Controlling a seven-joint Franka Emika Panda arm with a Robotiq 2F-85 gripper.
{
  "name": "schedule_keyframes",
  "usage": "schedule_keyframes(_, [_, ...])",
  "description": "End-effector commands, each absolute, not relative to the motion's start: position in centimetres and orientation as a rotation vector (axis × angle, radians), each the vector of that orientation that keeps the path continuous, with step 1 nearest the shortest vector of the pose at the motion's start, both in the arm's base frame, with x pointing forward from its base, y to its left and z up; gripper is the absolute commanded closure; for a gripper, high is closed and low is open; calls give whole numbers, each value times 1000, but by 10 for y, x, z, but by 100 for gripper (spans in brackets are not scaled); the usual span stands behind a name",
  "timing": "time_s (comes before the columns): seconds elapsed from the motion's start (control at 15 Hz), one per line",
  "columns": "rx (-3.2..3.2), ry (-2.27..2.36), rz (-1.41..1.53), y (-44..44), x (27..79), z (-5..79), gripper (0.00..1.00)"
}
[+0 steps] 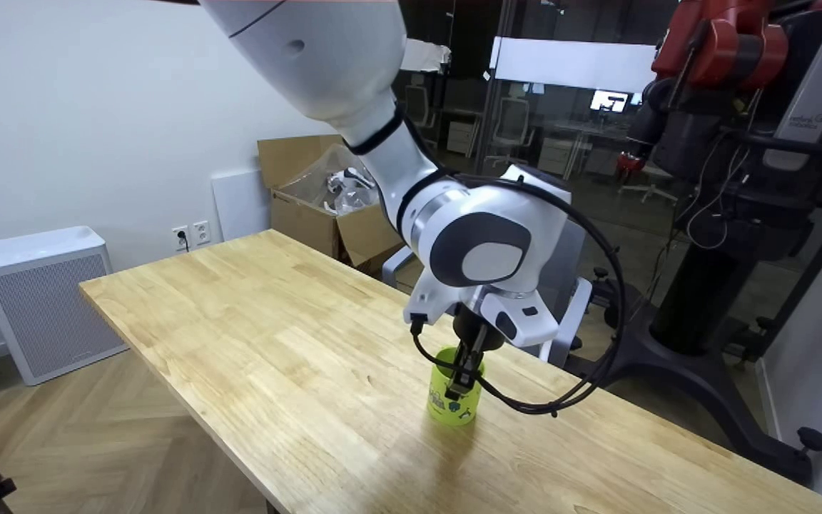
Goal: Slide the cup on the table slightly to the right.
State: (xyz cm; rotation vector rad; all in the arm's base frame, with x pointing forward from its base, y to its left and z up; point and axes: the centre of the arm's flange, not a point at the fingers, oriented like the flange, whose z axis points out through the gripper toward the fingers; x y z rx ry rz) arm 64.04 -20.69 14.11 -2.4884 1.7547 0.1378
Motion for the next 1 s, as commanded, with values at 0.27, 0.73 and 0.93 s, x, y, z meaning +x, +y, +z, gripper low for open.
schedule_keyframes(0.27, [-2528, 1668, 209, -200, 645, 148, 97])
schedule_keyframes(0.73, [-2532, 1646, 222, -200, 645, 149, 97])
schedule_keyframes(0.93, [-2540, 1647, 235, -199, 643, 150, 57])
